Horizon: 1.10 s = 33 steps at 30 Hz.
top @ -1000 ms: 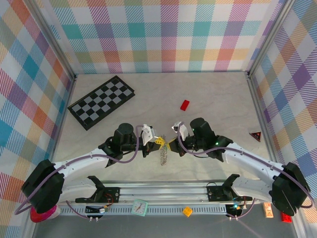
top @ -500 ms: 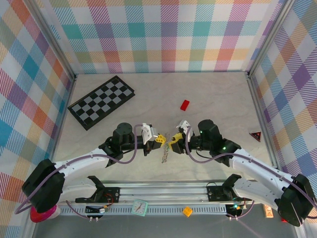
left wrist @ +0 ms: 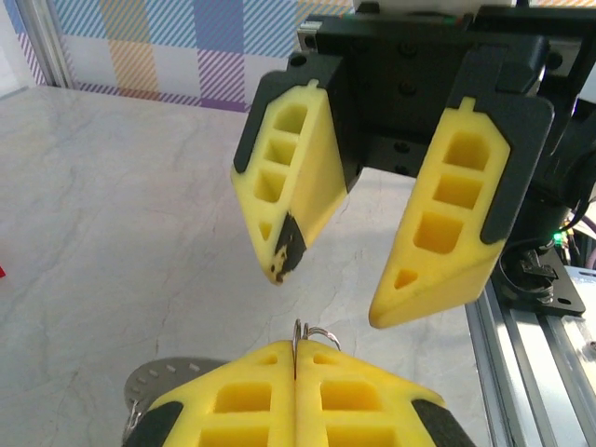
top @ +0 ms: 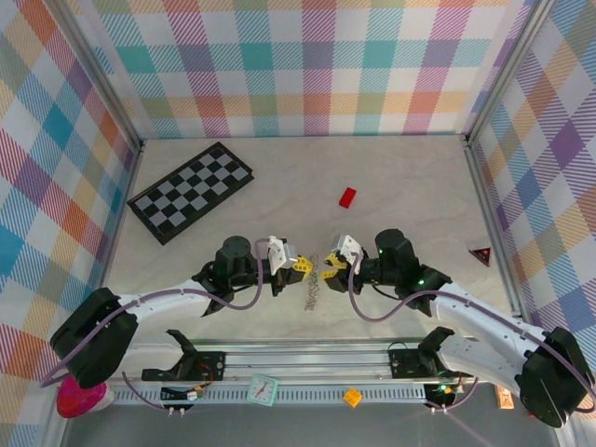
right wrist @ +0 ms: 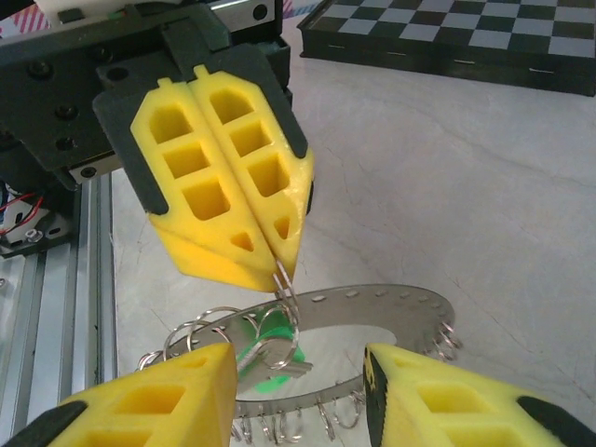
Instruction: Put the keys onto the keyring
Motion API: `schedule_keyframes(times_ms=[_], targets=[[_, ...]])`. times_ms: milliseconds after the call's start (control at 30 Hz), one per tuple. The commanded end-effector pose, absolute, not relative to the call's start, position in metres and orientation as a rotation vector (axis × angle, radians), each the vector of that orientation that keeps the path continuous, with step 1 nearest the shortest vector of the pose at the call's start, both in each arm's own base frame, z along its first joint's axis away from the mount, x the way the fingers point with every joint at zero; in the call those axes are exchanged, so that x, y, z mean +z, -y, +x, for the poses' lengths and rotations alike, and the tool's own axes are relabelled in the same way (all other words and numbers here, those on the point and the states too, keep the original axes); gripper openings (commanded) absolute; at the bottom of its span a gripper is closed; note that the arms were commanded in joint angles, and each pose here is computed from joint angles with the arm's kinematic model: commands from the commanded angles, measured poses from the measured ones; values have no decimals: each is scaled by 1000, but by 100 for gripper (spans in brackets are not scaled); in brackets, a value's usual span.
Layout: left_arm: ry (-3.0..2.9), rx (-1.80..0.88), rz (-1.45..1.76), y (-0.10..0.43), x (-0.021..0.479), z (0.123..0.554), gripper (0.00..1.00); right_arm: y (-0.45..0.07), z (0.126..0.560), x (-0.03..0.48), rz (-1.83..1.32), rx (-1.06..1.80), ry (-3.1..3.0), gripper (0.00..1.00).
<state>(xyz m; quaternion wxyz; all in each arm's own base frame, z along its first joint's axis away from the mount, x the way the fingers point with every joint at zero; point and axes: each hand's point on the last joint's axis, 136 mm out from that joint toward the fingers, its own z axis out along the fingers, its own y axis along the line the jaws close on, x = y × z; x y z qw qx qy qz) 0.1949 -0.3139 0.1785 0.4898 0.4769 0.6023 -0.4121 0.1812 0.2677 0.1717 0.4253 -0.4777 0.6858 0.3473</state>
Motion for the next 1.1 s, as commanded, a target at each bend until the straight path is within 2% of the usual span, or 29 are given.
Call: schedule_keyframes(times_ms=[0, 267, 467, 600, 767, 833, 900, 1067], targets=[[-1363, -1035, 1170, 318, 194, 188, 0, -275, 176, 179, -1241, 922, -1606, 42], [-1349, -1050, 1183, 318, 196, 184, 0, -282, 179, 178, -1252, 941, -1590, 40], [-1340, -1061, 1185, 318, 198, 181, 0, -286, 180, 180, -1260, 961, -1579, 33], [-1335, -1063, 1187, 318, 199, 181, 0, -289, 178, 181, -1269, 984, -1571, 24], [-1348, -1045, 1174, 317, 201, 184, 0, -289, 175, 184, -1310, 992, -1573, 4], [-1374, -1010, 1156, 314, 200, 189, 18, -288, 174, 186, -1333, 976, -1588, 0], [-1399, -967, 1175, 311, 196, 190, 30, -286, 174, 187, -1365, 952, -1613, 0], [-1476, -903, 1321, 305, 182, 182, 31, -278, 172, 177, -1482, 857, -1696, 0]])
